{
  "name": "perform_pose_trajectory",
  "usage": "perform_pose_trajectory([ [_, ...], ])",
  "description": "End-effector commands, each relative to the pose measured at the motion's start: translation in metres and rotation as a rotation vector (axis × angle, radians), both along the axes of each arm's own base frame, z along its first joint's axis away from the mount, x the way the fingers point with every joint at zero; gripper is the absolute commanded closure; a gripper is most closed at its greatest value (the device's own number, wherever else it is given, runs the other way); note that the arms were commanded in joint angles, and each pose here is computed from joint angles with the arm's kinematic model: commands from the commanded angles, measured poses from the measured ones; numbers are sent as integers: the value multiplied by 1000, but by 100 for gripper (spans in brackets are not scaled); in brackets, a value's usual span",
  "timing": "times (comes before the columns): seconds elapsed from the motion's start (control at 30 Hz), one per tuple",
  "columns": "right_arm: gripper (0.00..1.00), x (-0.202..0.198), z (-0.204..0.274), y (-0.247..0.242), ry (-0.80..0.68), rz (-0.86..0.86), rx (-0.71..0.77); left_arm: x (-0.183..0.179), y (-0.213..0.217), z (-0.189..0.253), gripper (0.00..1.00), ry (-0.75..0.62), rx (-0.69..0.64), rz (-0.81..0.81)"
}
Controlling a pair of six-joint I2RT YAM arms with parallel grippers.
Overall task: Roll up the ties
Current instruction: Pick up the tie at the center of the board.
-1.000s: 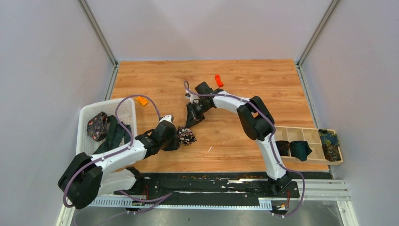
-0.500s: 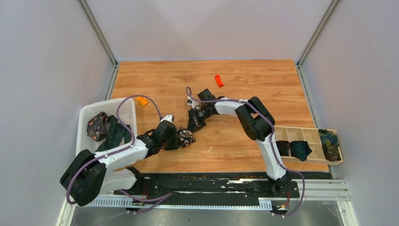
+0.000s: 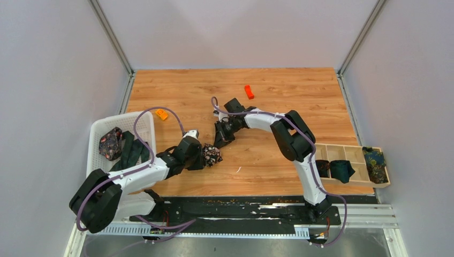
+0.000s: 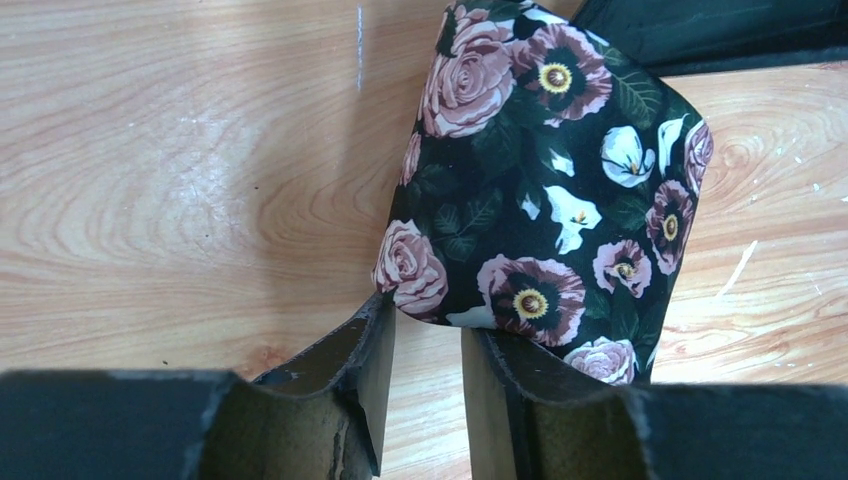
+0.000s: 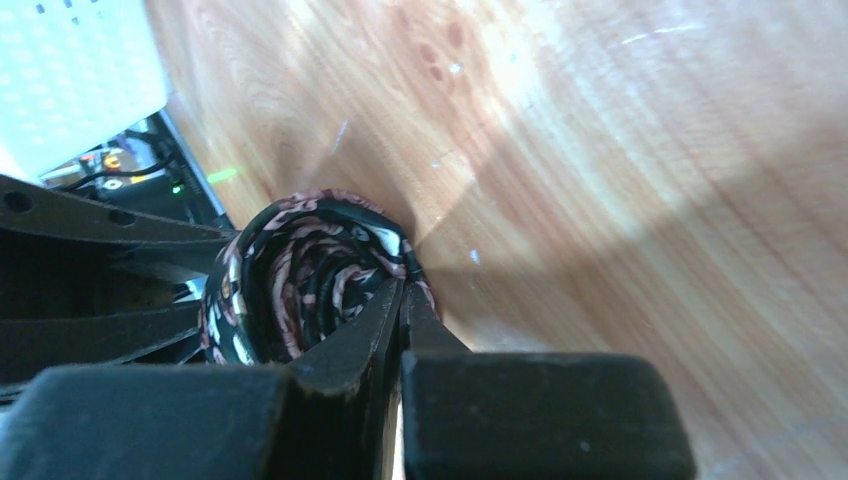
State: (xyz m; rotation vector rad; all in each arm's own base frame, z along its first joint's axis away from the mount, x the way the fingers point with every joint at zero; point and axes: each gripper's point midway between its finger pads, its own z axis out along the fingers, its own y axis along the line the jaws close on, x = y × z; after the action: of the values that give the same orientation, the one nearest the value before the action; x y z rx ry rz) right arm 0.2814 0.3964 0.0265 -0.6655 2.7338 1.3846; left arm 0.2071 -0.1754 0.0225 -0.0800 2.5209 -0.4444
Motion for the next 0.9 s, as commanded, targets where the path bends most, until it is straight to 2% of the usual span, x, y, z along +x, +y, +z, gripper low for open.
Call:
perform_pose_trajectory([
  [0.0,98,23,25,-3,-138,-27,-59,-3,13,5,60,14,72,-14],
  [0.27,97,42,38,-12,-213,-51,-141,-22,17,30,40,17,53,-81],
  [0.43,96,52,53,-30,-269,-86,-198,-15,17,68,16,-92,25,-111],
  [0.5,94,53,60,-39,-294,-108,-217,-9,16,82,11,-136,30,-127],
  [0.67,89,35,74,-59,-320,-137,-233,10,7,99,8,-158,54,-183],
  [0.73,83,28,85,-67,-343,-154,-229,20,2,102,7,-156,49,-200],
  [0.87,76,12,96,-85,-367,-184,-234,33,-1,92,8,-108,39,-220],
])
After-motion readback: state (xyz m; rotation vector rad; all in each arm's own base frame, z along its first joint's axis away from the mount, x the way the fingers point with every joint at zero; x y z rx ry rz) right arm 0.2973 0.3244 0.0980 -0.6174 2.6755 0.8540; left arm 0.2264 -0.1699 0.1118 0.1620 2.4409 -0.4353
